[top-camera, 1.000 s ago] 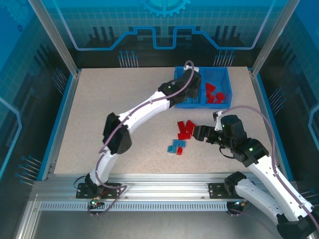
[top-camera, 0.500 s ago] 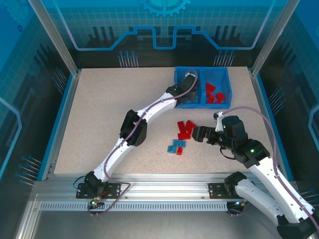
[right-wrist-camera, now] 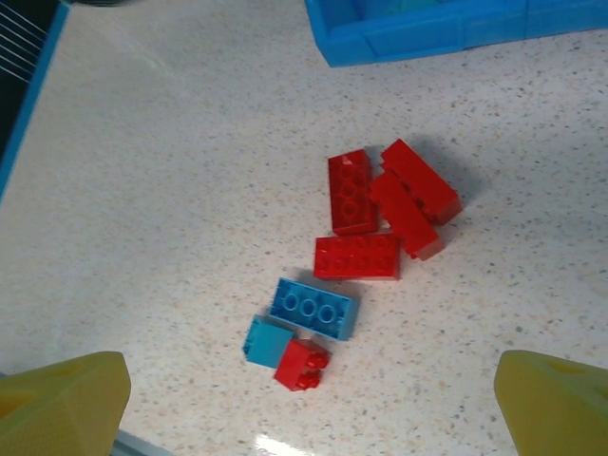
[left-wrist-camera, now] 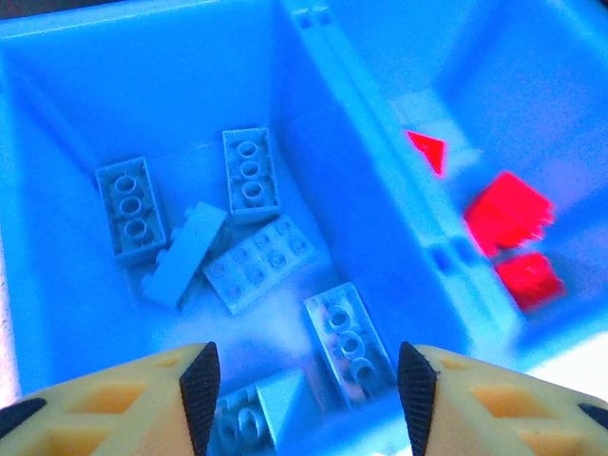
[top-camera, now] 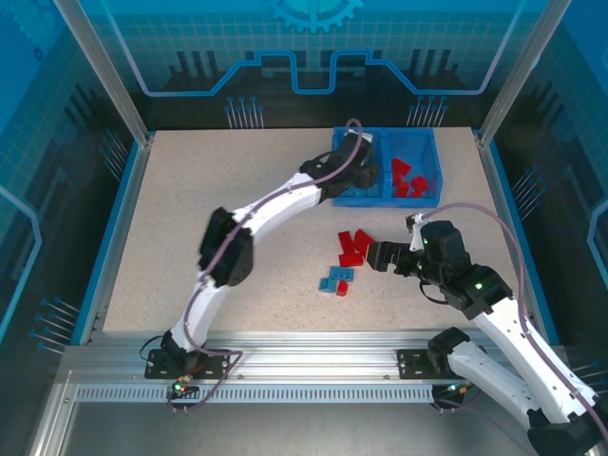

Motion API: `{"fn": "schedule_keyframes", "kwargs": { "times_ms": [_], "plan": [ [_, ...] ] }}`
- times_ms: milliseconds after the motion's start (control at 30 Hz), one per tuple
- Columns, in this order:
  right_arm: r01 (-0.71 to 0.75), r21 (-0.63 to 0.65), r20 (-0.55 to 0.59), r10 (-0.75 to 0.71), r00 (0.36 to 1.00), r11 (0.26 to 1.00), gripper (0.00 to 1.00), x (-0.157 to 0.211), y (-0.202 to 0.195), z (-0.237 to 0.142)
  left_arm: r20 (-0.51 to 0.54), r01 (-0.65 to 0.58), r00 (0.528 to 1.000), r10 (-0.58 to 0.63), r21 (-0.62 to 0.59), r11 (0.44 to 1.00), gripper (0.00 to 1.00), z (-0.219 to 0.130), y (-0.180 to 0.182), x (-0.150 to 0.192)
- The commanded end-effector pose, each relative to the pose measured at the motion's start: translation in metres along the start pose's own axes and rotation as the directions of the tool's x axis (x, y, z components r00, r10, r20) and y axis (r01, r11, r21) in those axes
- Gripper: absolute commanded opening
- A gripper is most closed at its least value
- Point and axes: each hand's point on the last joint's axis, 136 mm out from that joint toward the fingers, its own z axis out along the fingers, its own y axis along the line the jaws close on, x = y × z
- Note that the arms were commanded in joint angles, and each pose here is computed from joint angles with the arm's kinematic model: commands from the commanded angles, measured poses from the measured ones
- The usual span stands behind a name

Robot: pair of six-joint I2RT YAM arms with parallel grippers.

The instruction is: Sort the legos into containers by color

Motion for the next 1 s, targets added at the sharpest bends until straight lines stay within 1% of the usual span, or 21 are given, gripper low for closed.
{"fn": "schedule_keyframes", "kwargs": {
  "times_ms": [0, 67, 133, 233, 267, 333, 400, 467, 500, 600, 667, 733, 800, 833, 900, 933, 967],
  "plan": [
    [0.082, 0.081, -0.073, -0.076, 0.994, 0.993, 1.00, 0.008, -0.014, 0.017, 0.218, 0.006, 0.974, -0.055, 0.219, 0.976, 0.56, -0.108, -0.046, -0.053],
    [0.120, 0.082, -0.133, -0.108, 0.985, 0.989, 1.00, 0.009, -0.011, 0.029, 0.256, -0.056, 0.967, -0.011, 0.256, 0.965, 0.57, -0.149, -0.050, -0.043],
    [0.165, 0.087, -0.193, -0.146, 0.970, 0.982, 1.00, 0.009, -0.010, 0.043, 0.278, -0.134, 0.959, 0.055, 0.272, 0.953, 0.57, -0.182, -0.050, -0.025],
    [0.228, 0.141, -0.279, -0.182, 0.943, 0.963, 0.99, 0.011, -0.022, 0.069, 0.268, -0.255, 0.946, 0.180, 0.278, 0.926, 0.59, -0.219, -0.040, 0.016],
    [0.245, 0.148, -0.286, -0.196, 0.938, 0.958, 0.98, 0.003, -0.019, 0.076, 0.257, -0.288, 0.941, 0.219, 0.275, 0.917, 0.60, -0.229, -0.033, 0.030],
    [0.268, 0.167, -0.317, -0.205, 0.926, 0.949, 0.96, 0.000, -0.023, 0.092, 0.241, -0.334, 0.931, 0.274, 0.261, 0.906, 0.60, -0.249, -0.018, 0.053],
    [0.275, 0.198, -0.325, -0.201, 0.924, 0.941, 0.92, -0.006, -0.029, 0.109, 0.221, -0.384, 0.916, 0.334, 0.242, 0.891, 0.61, -0.271, 0.001, 0.077],
    [0.242, 0.197, -0.330, -0.168, 0.929, 0.950, 0.88, -0.010, -0.034, 0.124, 0.218, -0.440, 0.893, 0.394, 0.230, 0.868, 0.64, -0.290, 0.015, 0.096],
    [0.210, 0.188, -0.334, -0.139, 0.932, 0.960, 0.86, -0.012, -0.035, 0.132, 0.219, -0.478, 0.874, 0.434, 0.227, 0.848, 0.67, -0.299, 0.021, 0.105],
    [0.120, 0.160, -0.352, -0.057, 0.934, 0.980, 0.80, -0.016, -0.039, 0.155, 0.195, -0.578, 0.815, 0.546, 0.210, 0.788, 0.74, -0.313, 0.038, 0.133],
    [0.100, 0.170, -0.358, -0.033, 0.933, 0.980, 0.78, -0.018, -0.042, 0.167, 0.198, -0.629, 0.776, 0.599, 0.187, 0.754, 0.79, -0.316, 0.047, 0.144],
    [0.097, 0.195, -0.359, -0.021, 0.933, 0.976, 0.77, -0.020, -0.048, 0.177, 0.211, -0.666, 0.744, 0.634, 0.151, 0.731, 0.84, -0.314, 0.055, 0.151],
    [0.093, 0.216, -0.362, -0.009, 0.932, 0.972, 0.76, -0.021, -0.052, 0.185, 0.209, -0.700, 0.709, 0.673, 0.094, 0.708, 0.88, -0.305, 0.065, 0.159],
    [0.087, 0.222, -0.361, -0.001, 0.932, 0.971, 0.75, -0.021, -0.054, 0.188, 0.203, -0.703, 0.705, 0.680, 0.071, 0.707, 0.90, -0.301, 0.069, 0.161],
    [0.076, 0.233, -0.364, 0.014, 0.931, 0.970, 0.70, -0.021, -0.057, 0.194, 0.186, -0.724, 0.687, 0.702, 0.105, 0.681, 0.96, -0.301, 0.067, 0.169],
    [0.073, 0.237, -0.363, 0.018, 0.932, 0.969, 0.68, -0.021, -0.058, 0.197, 0.187, -0.725, 0.687, 0.702, 0.113, 0.680, 0.98, -0.303, 0.066, 0.167],
    [0.072, 0.249, -0.365, 0.024, 0.931, 0.966, 0.64, -0.020, -0.061, 0.199, 0.186, -0.725, 0.687, 0.702, 0.116, 0.679, 0.99, -0.304, 0.066, 0.168]
  ]
}}
